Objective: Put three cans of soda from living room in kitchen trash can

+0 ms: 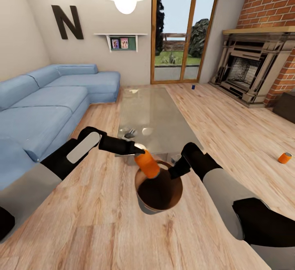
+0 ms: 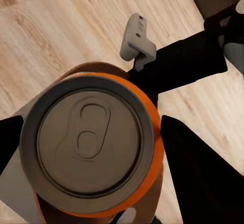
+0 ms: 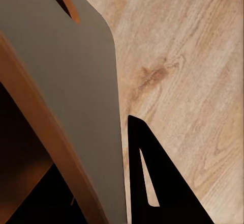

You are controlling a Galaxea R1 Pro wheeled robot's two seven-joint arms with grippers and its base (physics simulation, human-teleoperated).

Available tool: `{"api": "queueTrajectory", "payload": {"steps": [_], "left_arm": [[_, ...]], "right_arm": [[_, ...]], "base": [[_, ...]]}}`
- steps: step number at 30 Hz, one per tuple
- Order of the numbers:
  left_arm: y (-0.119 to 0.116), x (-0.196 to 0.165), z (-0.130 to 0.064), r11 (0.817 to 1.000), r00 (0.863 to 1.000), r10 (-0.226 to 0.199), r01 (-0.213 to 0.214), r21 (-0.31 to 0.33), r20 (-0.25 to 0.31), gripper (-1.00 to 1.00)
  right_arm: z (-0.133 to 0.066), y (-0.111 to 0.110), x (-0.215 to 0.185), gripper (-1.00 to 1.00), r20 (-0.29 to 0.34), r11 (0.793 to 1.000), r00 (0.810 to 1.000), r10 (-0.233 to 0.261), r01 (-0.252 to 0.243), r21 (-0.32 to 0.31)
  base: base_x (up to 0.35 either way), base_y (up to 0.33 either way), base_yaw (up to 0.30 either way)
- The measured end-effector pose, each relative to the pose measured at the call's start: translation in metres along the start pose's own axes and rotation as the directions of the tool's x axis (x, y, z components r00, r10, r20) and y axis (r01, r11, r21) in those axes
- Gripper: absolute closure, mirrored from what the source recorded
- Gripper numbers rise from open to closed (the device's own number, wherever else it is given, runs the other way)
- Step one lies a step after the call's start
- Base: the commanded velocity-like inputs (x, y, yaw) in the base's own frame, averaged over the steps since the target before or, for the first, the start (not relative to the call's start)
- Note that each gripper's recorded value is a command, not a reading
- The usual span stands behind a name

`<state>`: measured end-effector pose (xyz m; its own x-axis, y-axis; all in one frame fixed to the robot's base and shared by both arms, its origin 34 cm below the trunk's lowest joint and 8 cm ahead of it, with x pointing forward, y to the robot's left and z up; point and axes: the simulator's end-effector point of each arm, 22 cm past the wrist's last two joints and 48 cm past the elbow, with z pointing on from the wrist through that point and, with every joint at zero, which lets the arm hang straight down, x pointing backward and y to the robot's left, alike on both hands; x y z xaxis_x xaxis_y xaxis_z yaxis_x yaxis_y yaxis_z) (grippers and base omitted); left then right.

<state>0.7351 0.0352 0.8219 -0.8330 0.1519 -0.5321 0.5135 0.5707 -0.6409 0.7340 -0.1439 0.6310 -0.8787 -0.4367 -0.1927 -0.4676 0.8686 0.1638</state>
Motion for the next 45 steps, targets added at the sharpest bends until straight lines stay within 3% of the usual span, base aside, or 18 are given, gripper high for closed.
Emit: {"api": "queueTrajectory", "payload": {"steps": [6,12,19,27,33,40,45], "left_arm": [[-0.001,0.014,0.023,0.997,0.998,0.031,-0.034,-0.062,-0.048,1.0],[-0.011,0.029,0.045,0.995,0.994,0.059,-0.066,-0.076,-0.097,1.0],[-0.004,0.039,0.052,0.989,0.989,0.073,-0.088,-0.121,-0.13,1.0],[0.018,0.049,0.056,0.966,0.983,0.085,-0.121,-0.227,-0.165,1.0],[0.011,0.06,0.072,0.957,0.973,0.112,-0.16,-0.243,-0.202,1.0],[0.007,0.068,0.081,0.954,0.967,0.118,-0.173,-0.244,-0.225,1.0],[0.007,0.086,0.094,0.948,0.953,0.125,-0.197,-0.249,-0.277,1.0]], "right_arm": [[-0.004,0.007,-0.009,1.0,0.013,1.0,1.0,-0.011,0.011,-0.004],[-0.006,0.012,-0.014,1.0,0.019,1.0,1.0,-0.017,0.017,-0.009],[-0.007,0.014,-0.016,1.0,0.022,1.0,1.0,-0.021,0.022,-0.009],[-0.006,0.018,-0.018,1.0,0.023,0.999,0.999,-0.033,0.033,-0.007],[-0.006,0.025,-0.021,1.0,0.026,0.999,0.999,-0.032,0.033,-0.022],[-0.006,0.027,-0.022,1.0,0.026,0.999,0.999,-0.035,0.035,-0.023],[-0.006,0.026,-0.021,1.0,0.025,0.999,0.999,-0.037,0.038,-0.018]], "base": [[0.0,0.0,0.0],[0.0,0.0,0.0],[0.0,0.0,0.0],[0.0,0.0,0.0],[0.0,0.0,0.0],[0.0,0.0,0.0],[0.0,0.0,0.0]]}}
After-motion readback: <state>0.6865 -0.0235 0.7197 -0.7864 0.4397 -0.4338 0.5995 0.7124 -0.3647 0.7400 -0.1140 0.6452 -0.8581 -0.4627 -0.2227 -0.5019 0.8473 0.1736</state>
